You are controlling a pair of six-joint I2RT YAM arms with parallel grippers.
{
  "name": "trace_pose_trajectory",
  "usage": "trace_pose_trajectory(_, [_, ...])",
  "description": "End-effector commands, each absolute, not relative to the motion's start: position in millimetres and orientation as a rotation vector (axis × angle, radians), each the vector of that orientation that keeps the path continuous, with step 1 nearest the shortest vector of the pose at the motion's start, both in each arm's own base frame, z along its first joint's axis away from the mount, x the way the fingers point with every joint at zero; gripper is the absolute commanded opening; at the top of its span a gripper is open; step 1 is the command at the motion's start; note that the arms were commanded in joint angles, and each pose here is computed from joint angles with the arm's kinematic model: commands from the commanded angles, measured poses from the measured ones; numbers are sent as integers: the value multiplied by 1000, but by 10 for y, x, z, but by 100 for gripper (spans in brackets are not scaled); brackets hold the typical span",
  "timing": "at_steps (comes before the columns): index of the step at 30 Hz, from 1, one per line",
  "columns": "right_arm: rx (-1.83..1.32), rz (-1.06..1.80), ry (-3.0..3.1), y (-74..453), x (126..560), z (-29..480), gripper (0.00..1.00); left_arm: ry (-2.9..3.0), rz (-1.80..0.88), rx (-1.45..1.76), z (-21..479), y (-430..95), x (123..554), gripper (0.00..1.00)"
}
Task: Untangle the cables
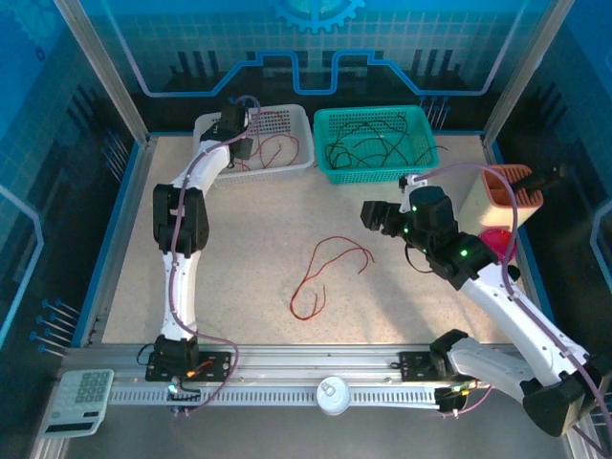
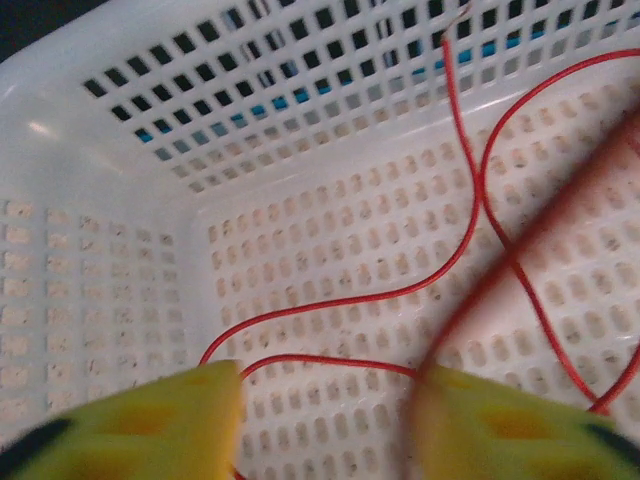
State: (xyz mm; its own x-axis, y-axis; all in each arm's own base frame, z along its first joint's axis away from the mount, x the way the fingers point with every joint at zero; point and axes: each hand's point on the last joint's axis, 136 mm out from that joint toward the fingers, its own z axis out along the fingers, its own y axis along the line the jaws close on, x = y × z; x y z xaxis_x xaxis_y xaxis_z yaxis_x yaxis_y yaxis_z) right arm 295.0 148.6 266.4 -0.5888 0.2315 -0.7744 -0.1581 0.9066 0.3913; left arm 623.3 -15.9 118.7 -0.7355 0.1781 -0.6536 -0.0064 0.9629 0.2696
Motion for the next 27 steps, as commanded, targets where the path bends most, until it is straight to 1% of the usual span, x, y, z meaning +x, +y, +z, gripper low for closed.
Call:
trace_pose_trajectory(1, [26,558,2096,1585,2987,2821,80,2376,397,98,1349,0,6177,98])
trace_pose_trajectory(9, [-31,517,2206,1706,2913,2430,80,2232,309,49,2131,-62,6203,99])
trace_pose_trajectory(12, [-60,516,2263,1763,2799,2229,79,2216,304,32,2277,-38,6158,99])
trace_pose_trajectory(18, [-108,506,2385,1877,2536,1720,79,2203,256,-42,2387,15,5975,99])
trace_pose_trajectory(21, [-127,514,2434,1963,2428,1495,80,2160,169,-93,2513,-43,5823,99])
trace_pose_trajectory(27, [-174,546,2521,2236,2293,1109,80,2005,-143,-205,3082,-288,5401,99])
